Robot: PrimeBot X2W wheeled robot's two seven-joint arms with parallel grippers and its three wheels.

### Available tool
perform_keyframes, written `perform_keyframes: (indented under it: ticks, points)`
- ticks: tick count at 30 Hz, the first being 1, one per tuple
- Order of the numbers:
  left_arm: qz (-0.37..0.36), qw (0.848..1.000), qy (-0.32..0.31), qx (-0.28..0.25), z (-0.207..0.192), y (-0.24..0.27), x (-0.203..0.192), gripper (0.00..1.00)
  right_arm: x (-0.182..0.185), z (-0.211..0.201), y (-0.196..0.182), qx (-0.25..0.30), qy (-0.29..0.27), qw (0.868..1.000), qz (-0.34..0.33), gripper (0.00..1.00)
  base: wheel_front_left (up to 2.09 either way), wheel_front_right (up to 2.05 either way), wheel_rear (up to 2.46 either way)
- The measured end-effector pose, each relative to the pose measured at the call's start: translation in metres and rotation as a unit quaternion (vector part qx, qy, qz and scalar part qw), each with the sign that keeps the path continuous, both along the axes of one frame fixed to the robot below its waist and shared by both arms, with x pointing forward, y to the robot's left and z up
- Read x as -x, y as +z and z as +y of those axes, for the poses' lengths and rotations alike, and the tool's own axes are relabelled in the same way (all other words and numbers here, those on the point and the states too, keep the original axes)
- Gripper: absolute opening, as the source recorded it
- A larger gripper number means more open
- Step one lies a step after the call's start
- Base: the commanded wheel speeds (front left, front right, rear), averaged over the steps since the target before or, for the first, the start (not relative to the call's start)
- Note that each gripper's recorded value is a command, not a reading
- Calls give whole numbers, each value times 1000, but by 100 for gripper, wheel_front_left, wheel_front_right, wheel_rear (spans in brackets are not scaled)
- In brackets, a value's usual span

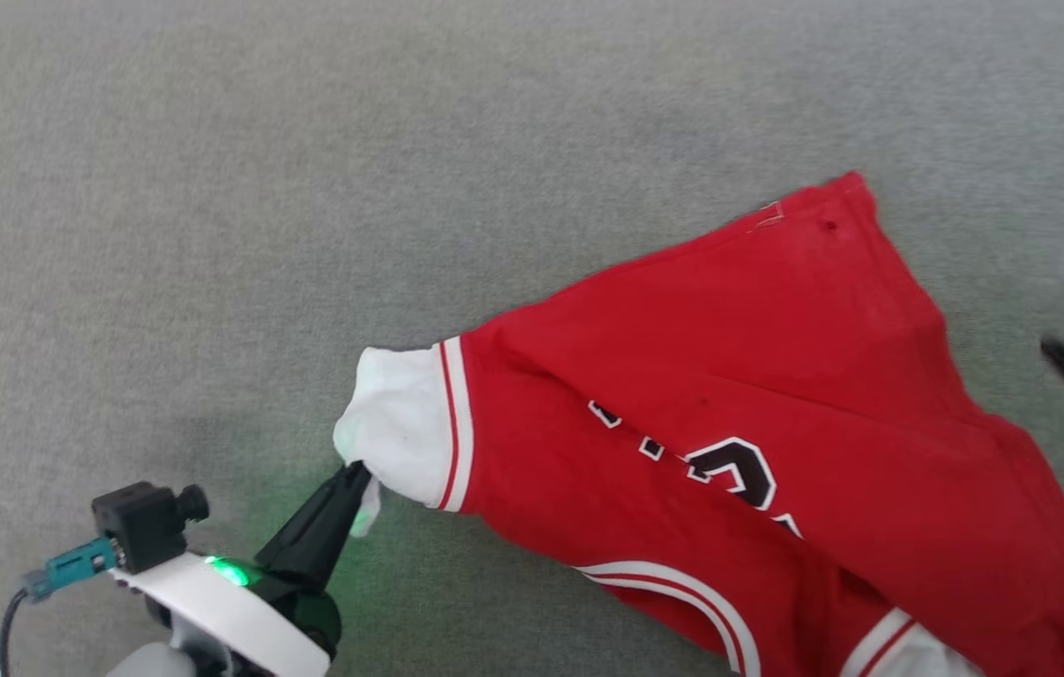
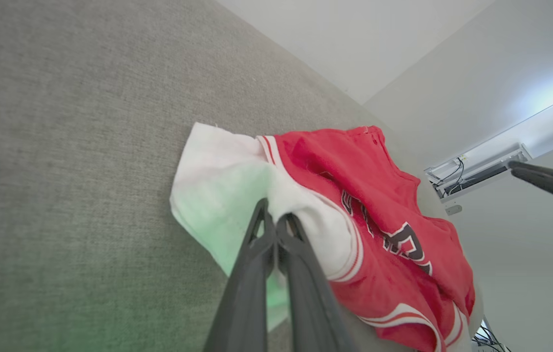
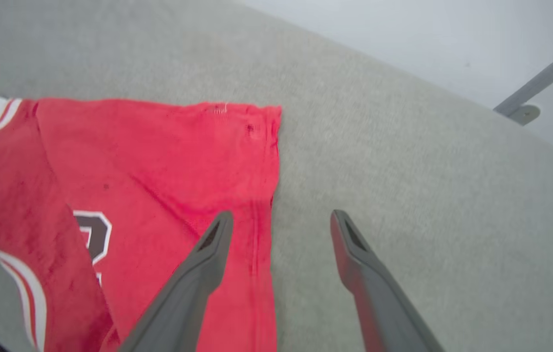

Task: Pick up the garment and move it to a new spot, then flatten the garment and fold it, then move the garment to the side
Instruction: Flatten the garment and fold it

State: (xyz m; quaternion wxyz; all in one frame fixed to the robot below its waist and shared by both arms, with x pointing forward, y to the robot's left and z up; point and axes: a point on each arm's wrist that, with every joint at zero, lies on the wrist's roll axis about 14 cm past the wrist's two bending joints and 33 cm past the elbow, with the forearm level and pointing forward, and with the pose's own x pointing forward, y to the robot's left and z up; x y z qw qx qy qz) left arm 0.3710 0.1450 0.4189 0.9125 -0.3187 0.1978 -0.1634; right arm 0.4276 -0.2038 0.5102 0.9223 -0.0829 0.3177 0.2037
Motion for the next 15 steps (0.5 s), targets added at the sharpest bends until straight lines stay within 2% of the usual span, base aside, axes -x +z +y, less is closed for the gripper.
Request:
perform_keyframes:
  ticks: [2,6,11,15]
  points:
    - [4,1000,1,4,-2,-3,-1,0,-21,11,1,-18,8,1000,-7,100,0,0,0]
    - [12,1000,4,7,-5,-9,-5,0,-59,32,-21,-35,24,999,20,100,0,0,0]
    - [19,1000,1,13,-12,-18,-14,0,-98,35,-66,16,25,997,68,100,0,0,0]
    - [33,999,12,11,-8,-27,-15,0,-102,50,-107,36,48,990,127,100,0,0,0]
